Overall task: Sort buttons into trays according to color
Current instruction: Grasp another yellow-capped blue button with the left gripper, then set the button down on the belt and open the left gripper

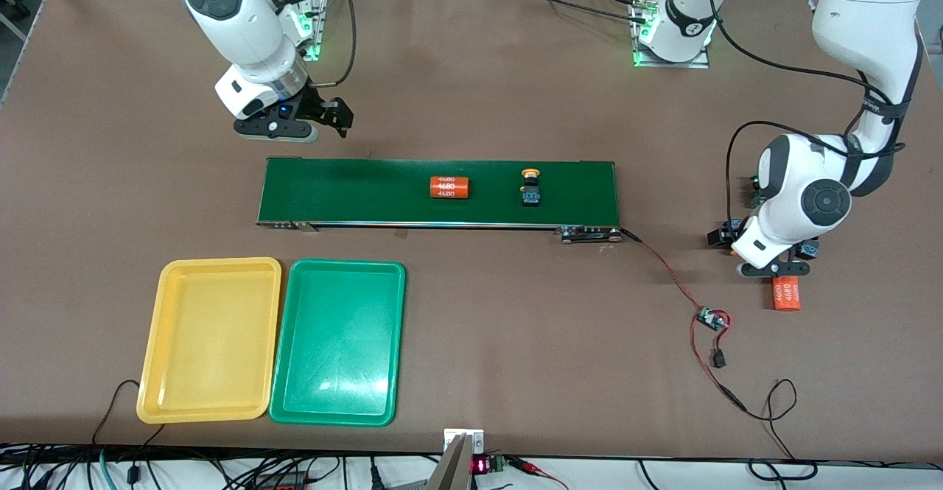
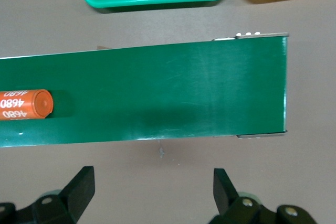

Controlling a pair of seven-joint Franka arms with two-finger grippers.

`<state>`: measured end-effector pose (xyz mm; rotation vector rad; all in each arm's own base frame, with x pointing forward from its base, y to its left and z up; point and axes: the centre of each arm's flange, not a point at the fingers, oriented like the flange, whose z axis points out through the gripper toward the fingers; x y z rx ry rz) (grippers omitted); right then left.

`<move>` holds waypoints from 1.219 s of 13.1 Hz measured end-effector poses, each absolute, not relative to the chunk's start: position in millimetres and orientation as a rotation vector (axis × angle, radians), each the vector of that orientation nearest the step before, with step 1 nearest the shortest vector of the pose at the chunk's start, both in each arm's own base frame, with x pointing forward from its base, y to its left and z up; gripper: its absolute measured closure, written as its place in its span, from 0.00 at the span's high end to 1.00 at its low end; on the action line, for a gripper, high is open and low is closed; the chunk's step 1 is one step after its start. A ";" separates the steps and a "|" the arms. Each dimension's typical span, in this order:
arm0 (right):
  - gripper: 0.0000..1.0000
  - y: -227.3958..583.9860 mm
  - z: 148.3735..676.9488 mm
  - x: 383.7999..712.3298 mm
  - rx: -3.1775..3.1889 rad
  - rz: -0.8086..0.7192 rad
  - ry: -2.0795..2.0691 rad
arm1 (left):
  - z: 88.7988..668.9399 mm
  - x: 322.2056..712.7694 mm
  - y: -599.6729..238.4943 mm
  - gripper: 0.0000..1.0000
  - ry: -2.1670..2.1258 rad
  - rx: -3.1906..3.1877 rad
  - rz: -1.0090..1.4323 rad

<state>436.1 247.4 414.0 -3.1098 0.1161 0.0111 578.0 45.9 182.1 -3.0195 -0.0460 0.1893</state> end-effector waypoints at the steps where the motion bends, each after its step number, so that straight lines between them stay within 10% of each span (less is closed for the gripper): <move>1: 1.00 251.5 411.4 435.7 -3.110 0.009 0.106 | 175.3 574.1 45.9 1.00 -0.045 -3.019 0.211; 6: 1.00 256.0 408.4 437.8 -3.106 0.000 0.099 | 171.4 570.6 46.1 0.43 -0.048 -2.999 0.335; 16: 1.00 256.4 409.4 438.9 -3.101 -0.013 0.099 | 277.6 574.8 -190.1 0.42 0.180 -3.168 0.571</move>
